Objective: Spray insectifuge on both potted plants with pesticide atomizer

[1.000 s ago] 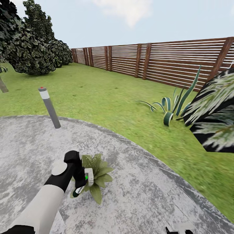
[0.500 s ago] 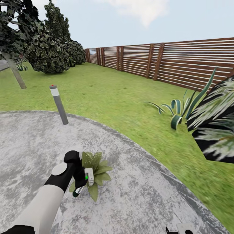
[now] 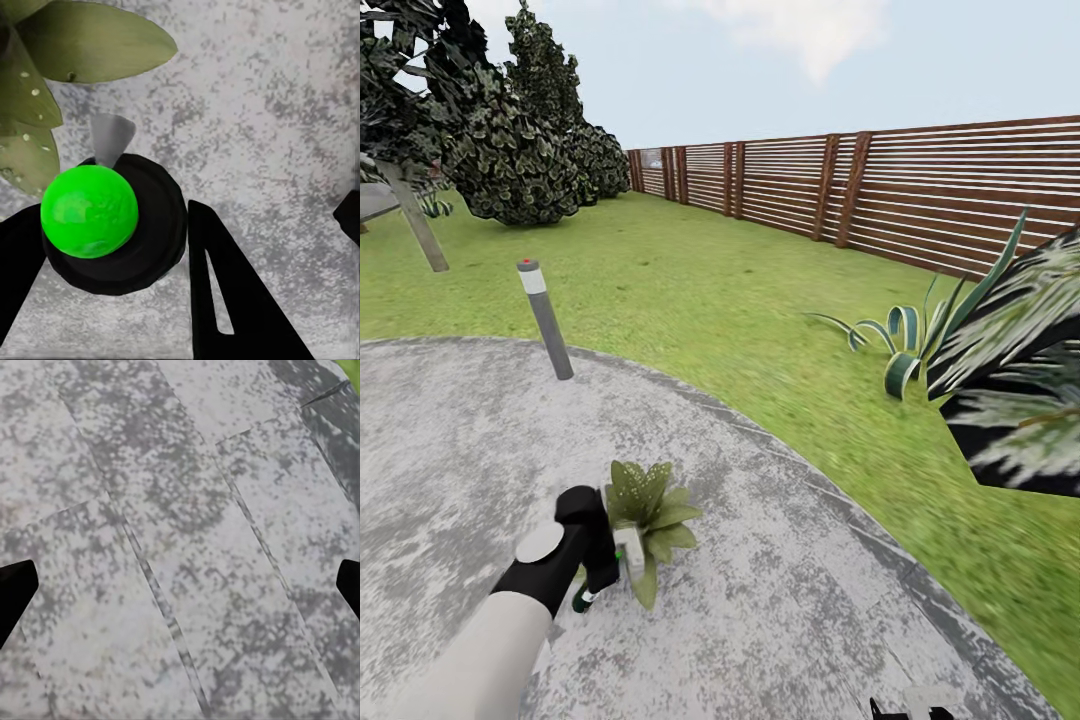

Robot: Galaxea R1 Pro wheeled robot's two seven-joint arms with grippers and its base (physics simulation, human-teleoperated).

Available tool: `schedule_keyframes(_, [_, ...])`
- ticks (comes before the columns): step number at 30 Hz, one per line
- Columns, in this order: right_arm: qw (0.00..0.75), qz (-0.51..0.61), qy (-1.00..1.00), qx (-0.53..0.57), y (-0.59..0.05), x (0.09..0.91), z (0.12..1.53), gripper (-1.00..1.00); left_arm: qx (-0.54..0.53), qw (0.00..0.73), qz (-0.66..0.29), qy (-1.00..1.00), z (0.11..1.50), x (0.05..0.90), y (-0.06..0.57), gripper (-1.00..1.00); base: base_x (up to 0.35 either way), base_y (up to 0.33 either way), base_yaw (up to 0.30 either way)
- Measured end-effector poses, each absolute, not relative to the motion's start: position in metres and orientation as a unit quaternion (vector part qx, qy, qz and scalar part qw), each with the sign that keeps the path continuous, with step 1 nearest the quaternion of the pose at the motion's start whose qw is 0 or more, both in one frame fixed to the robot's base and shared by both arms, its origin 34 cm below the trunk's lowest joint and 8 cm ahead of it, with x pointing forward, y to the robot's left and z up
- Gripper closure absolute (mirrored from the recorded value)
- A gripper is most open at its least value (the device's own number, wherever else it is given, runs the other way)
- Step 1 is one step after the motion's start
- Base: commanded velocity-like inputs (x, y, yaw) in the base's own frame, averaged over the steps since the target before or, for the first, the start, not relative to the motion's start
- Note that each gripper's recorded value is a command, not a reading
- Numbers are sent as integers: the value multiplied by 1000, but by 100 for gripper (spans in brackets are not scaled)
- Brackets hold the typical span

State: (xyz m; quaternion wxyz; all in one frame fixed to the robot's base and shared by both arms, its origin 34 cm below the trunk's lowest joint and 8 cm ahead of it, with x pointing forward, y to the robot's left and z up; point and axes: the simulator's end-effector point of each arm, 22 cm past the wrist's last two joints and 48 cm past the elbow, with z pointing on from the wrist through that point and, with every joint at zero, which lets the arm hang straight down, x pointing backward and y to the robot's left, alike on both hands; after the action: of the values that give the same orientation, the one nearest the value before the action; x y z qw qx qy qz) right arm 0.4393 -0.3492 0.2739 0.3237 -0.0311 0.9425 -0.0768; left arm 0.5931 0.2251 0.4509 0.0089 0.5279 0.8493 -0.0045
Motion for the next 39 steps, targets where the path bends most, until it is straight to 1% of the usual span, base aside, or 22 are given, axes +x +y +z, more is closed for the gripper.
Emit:
schedule_keyframes(10, [324, -77, 943, -31, -349, 439, 274, -100, 507, 5, -20, 862, 440, 579, 217, 100, 0, 0, 0])
schedule_keyframes(12, [324, -77, 943, -31, -349, 439, 274, -100, 510, -16, -23, 860, 425, 556, 219, 100, 0, 0, 0])
schedule_keyframes(14, [324, -77, 943, -31, -349, 439, 274, -100, 506, -20, -28, 862, 421, 548, 220, 100, 0, 0, 0])
schedule_keyframes(15, [324, -77, 942, -31, -349, 439, 274, -100, 459, -15, -47, 887, 419, 544, 233, 100, 0, 0, 0])
schedule_keyframes(16, [324, -77, 942, -31, -349, 439, 274, -100, 448, -12, -50, 893, 419, 545, 236, 100, 0, 0, 0])
schedule_keyframes(22, [324, -77, 942, -31, -349, 439, 274, -100, 411, -2, -64, 909, 417, 545, 246, 100, -79, -65, 0])
schedule_keyframes(24, [324, -77, 942, -31, -349, 439, 274, -100, 402, 11, -69, 913, 416, 548, 243, 100, -46, -37, 0])
schedule_keyframes(27, [324, -77, 942, -31, -349, 439, 274, -100, 390, 43, -64, 918, 416, 562, 240, 100, -12, -11, 0])
schedule_keyframes(29, [324, -77, 942, -31, -349, 439, 274, -100, 387, 51, -63, 919, 414, 565, 238, 100, -3, -84, 0])
schedule_keyframes(32, [324, -78, 942, -31, -350, 439, 274, -100, 386, 48, -62, 919, 409, 563, 237, 100, -1, -241, 0])
schedule_keyframes(36, [324, -77, 942, -31, -349, 439, 274, -100, 385, 53, -33, 921, 405, 567, 248, 100, 0, -143, 0])
schedule_keyframes(39, [324, -77, 942, -31, -349, 439, 274, -100, 383, 24, -16, 923, 385, 540, 271, 100, 0, -5, 0])
